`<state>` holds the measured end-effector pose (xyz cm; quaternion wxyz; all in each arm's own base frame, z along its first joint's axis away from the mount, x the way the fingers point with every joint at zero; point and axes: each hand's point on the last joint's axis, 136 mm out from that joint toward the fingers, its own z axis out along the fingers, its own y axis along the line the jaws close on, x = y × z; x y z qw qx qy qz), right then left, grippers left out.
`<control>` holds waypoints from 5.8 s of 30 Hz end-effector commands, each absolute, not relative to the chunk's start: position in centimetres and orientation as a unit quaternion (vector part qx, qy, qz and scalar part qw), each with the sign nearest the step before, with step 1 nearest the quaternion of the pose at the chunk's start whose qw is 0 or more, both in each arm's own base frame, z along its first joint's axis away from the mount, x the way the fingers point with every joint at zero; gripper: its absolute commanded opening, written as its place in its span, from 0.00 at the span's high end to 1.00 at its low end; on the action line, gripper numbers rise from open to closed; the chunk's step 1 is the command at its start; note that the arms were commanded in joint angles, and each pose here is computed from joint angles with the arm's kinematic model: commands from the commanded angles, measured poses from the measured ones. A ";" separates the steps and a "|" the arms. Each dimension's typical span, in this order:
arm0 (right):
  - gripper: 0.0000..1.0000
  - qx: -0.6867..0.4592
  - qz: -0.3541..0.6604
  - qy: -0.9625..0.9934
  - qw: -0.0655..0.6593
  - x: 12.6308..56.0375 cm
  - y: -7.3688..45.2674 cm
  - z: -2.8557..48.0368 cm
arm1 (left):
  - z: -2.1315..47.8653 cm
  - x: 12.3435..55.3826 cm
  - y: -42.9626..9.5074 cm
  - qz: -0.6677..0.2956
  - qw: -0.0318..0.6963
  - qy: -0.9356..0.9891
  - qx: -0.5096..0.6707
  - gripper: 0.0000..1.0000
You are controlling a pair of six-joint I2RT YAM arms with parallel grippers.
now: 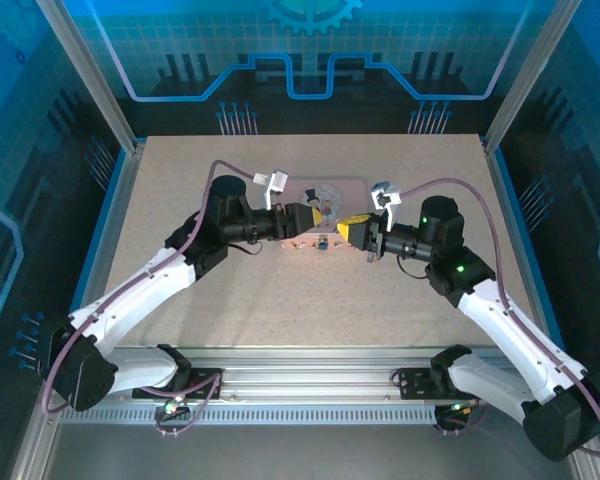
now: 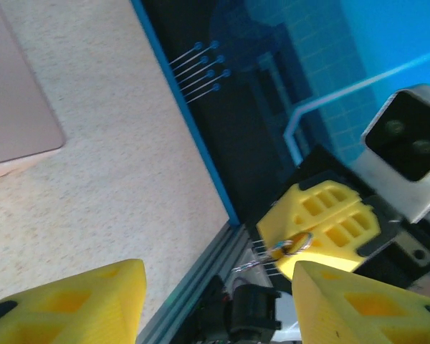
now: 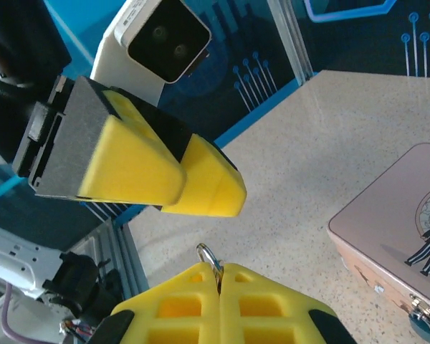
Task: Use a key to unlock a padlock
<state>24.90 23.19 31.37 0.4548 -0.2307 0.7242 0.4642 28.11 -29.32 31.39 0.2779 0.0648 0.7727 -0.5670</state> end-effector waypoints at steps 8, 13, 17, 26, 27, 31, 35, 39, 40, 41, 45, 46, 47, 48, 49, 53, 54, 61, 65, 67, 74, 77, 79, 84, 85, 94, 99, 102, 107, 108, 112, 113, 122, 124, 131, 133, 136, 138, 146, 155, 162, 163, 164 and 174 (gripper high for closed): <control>1.00 -0.158 0.526 0.661 0.511 25.1 22.1 36.3 | 36.3 26.7 -31.7 -0.668 0.282 0.674 0.138 0.55; 1.00 -0.153 0.532 0.650 0.521 24.7 21.8 37.5 | 36.5 26.1 -32.4 -0.675 0.274 0.667 0.153 0.55; 1.00 -0.152 0.536 0.646 0.522 24.6 21.8 37.9 | 36.8 25.5 -32.9 -0.682 0.269 0.659 0.166 0.58; 1.00 -0.152 0.542 0.635 0.530 24.0 21.7 38.8 | 37.6 24.6 -33.4 -0.692 0.260 0.646 0.190 0.65; 1.00 -0.152 0.541 0.635 0.530 24.0 21.7 38.7 | 37.6 24.5 -33.4 -0.692 0.261 0.646 0.190 0.66; 1.00 -0.157 0.547 0.632 0.526 23.8 21.8 38.9 | 37.5 24.7 -33.5 -0.687 0.261 0.651 0.189 0.63; 1.00 -0.160 0.548 0.630 0.527 23.4 21.8 39.1 | 37.7 24.8 -33.6 -0.688 0.263 0.650 0.190 0.63; 1.00 -0.160 0.549 0.631 0.524 23.4 21.9 38.9 | 38.1 24.7 -33.6 -0.690 0.264 0.645 0.195 0.66; 1.00 -0.160 0.548 0.631 0.525 23.4 21.9 38.9 | 38.2 24.7 -33.6 -0.690 0.265 0.644 0.195 0.68; 1.00 -0.161 0.549 0.631 0.523 23.4 21.9 38.9 | 38.3 24.6 -33.6 -0.691 0.264 0.644 0.196 0.69; 1.00 -0.163 0.550 0.632 0.521 23.4 22.1 38.9 | 38.6 24.4 -33.6 -0.692 0.264 0.640 0.202 0.74; 1.00 -0.162 0.549 0.633 0.521 23.5 22.1 38.7 | 38.6 24.4 -33.6 -0.692 0.265 0.640 0.202 0.75; 1.00 -0.161 0.549 0.633 0.521 23.5 22.1 38.7 | 38.6 24.3 -33.6 -0.692 0.264 0.640 0.203 0.77; 1.00 -0.161 0.549 0.634 0.521 23.5 22.1 38.6 | 38.8 24.3 -33.6 -0.692 0.266 0.638 0.205 0.79; 1.00 -0.160 0.548 0.633 0.522 23.5 22.0 38.7 | 38.8 24.3 -33.6 -0.692 0.267 0.638 0.206 0.80; 1.00 -0.159 0.548 0.636 0.519 23.6 22.1 38.5 | 38.9 24.2 -33.6 -0.693 0.267 0.637 0.208 0.86; 1.00 -0.160 0.548 0.637 0.518 23.7 22.2 38.3 | 39.0 24.2 -33.6 -0.693 0.268 0.636 0.209 0.86; 1.00 -0.160 0.548 0.641 0.513 23.6 22.2 38.0 | 39.5 23.9 -33.4 -0.691 0.278 0.631 0.217 0.95; 1.00 -0.159 0.548 0.643 0.512 23.4 22.1 37.8 | 39.9 23.7 -33.3 -0.690 0.284 0.628 0.223 1.00; 1.00 -0.158 0.547 0.644 0.511 23.4 22.1 37.6 | 39.9 23.7 -33.2 -0.688 0.288 0.628 0.224 1.00; 1.00 -0.156 0.551 0.644 0.507 23.3 22.1 37.3 | 40.3 23.3 -32.9 -0.685 0.295 0.626 0.228 0.83; 1.00 -0.156 0.556 0.642 0.504 23.3 22.2 37.4 | 40.4 23.2 -32.9 -0.686 0.294 0.625 0.229 0.82; 1.00 -0.155 0.557 0.641 0.504 23.3 22.2 37.4 | 40.5 23.2 -32.8 -0.687 0.294 0.623 0.231 0.83; 1.00 -0.156 0.561 0.640 0.501 23.1 22.3 37.4 | 40.5 23.2 -32.8 -0.687 0.293 0.624 0.230 0.66; 1.00 -0.155 0.563 0.640 0.500 23.1 22.3 37.4 | 40.5 23.1 -32.8 -0.688 0.293 0.623 0.230 0.66; 1.00 -0.151 0.568 0.639 0.495 23.2 22.4 37.3 | 40.8 22.9 -32.8 -0.690 0.294 0.618 0.234 0.68; 1.00 -0.144 0.578 0.634 0.493 23.3 22.4 37.5 | 40.5 23.2 -32.8 -0.685 0.297 0.624 0.230 0.57; 1.00 -0.140 0.579 0.635 0.493 23.4 22.3 37.4 | 40.5 23.2 -32.8 -0.685 0.298 0.624 0.231 0.57; 1.00 -0.136 0.578 0.638 0.490 23.6 22.4 37.2 | 40.6 23.1 -32.7 -0.687 0.298 0.621 0.231 0.72; 1.00 -0.136 0.578 0.638 0.490 23.6 22.4 37.1 | 40.6 23.0 -32.7 -0.687 0.298 0.621 0.233 0.75; 1.00 -0.134 0.575 0.644 0.487 23.7 22.4 36.8 | 40.6 22.9 -32.7 -0.686 0.298 0.621 0.234 0.89; 1.00 -0.134 0.574 0.645 0.486 23.7 22.4 36.7 | 40.7 22.9 -32.7 -0.685 0.300 0.622 0.235 0.91; 0.73 -0.108 0.529 0.699 0.468 24.4 21.2 32.9 | 38.7 24.0 -32.5 -0.639 0.302 0.672 0.218 1.00; 0.57 -0.094 0.503 0.723 0.464 24.6 20.4 31.5 | 37.4 24.6 -32.4 -0.614 0.296 0.701 0.211 1.00; 0.54 -0.031 0.400 0.815 0.418 25.4 16.9 25.5 | 31.4 26.0 -31.1 -0.495 0.250 0.812 0.181 1.00; 0.54 -0.025 0.378 0.832 0.405 25.2 16.3 24.0 | 29.9 26.1 -30.6 -0.466 0.231 0.835 0.181 1.00; 0.54 -0.027 0.359 0.848 0.389 25.0 15.8 22.1 | 27.6 26.1 -29.9 -0.417 0.196 0.868 0.185 1.00; 0.54 -0.037 0.362 0.851 0.379 24.9 16.0 21.4 | 26.4 26.0 -29.7 -0.395 0.171 0.882 0.192 1.00; 0.50 -0.080 0.471 0.807 0.347 24.7 19.0 21.5 | 25.3 24.9 -30.0 -0.383 0.120 0.885 0.237 1.00; 0.44 -0.120 0.578 0.726 0.353 24.5 21.4 24.9 | 27.5 22.6 -31.4 -0.447 0.104 0.843 0.281 1.00; 0.44 -0.160 0.601 0.703 0.345 23.1 22.6 27.1 | 28.8 21.8 -31.9 -0.470 0.113 0.824 0.295 1.00; 0.44 -0.166 0.603 0.700 0.343 22.9 22.8 27.3 | 28.9 21.8 -31.9 -0.472 0.114 0.823 0.294 1.00; 0.45 -0.173 0.605 0.699 0.340 22.6 23.0 27.5 | 29.2 21.7 -32.0 -0.476 0.116 0.820 0.297 1.00; 0.56 -0.220 0.611 0.686 0.328 20.8 24.7 28.8 | 30.0 21.2 -32.3 -0.486 0.122 0.810 0.304 1.00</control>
